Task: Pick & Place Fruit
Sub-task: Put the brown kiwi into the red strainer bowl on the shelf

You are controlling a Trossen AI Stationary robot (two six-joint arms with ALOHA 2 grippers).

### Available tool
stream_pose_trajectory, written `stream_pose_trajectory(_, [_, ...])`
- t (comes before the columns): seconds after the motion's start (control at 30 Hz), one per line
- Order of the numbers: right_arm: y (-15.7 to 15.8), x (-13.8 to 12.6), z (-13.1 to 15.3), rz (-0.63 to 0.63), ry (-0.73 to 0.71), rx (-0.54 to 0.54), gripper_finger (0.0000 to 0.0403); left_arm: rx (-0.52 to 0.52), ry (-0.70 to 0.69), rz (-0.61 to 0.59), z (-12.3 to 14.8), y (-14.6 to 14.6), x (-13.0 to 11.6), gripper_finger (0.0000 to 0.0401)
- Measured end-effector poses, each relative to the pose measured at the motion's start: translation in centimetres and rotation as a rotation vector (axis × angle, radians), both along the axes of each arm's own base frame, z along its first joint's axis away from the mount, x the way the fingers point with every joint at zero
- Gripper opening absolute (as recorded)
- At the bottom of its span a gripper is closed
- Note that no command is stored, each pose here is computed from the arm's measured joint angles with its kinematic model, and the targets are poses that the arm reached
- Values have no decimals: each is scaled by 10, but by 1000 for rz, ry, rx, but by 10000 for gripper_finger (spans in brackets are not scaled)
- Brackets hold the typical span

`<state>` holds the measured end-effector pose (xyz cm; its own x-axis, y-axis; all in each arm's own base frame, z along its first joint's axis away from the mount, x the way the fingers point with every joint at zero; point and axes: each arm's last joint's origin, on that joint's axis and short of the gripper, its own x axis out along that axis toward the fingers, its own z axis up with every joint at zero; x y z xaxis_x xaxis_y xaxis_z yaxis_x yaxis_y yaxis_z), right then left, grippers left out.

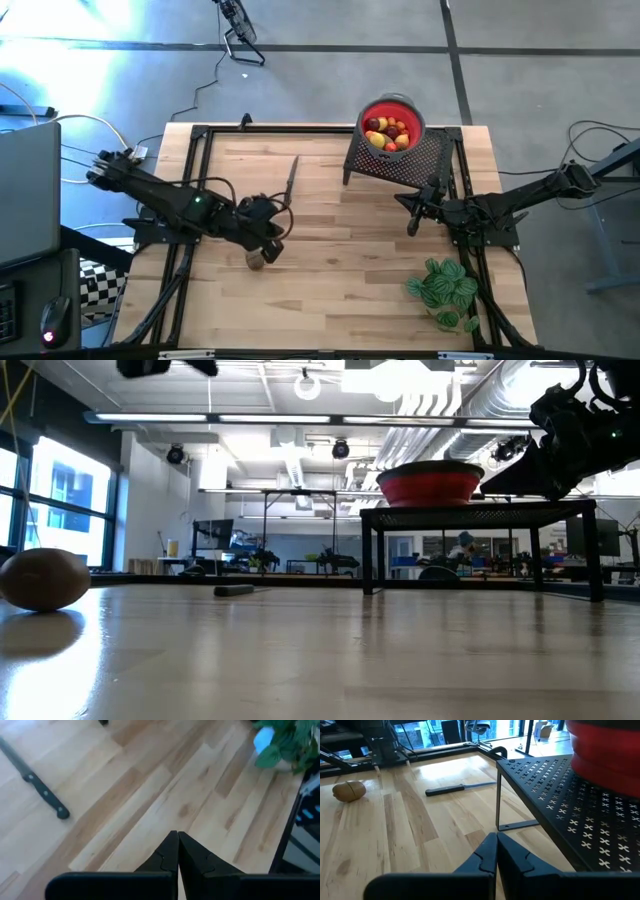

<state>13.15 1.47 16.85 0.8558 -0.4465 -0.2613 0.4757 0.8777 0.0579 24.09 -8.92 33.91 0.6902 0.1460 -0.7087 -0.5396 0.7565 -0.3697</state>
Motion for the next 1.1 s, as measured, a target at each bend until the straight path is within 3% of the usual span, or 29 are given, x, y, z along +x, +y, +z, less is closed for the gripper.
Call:
stream_pose_trajectory(0.17, [0, 0, 0, 18, 3, 6, 2, -15, 41, 44, 10, -9, 16, 0])
stream_pose_trajectory(0.43, [2, 0, -1, 67, 19, 18, 2, -141, 403, 243, -14, -18, 27, 0])
stream_pose_trajectory(0.57, [2, 0, -2, 71, 28, 16, 2, -200, 540, 255, -21, -20, 23, 0])
stream_pose_trajectory(1.1, [2, 0, -2, 74, 31, 17, 2, -153, 576, 231, -23, -18, 21, 0])
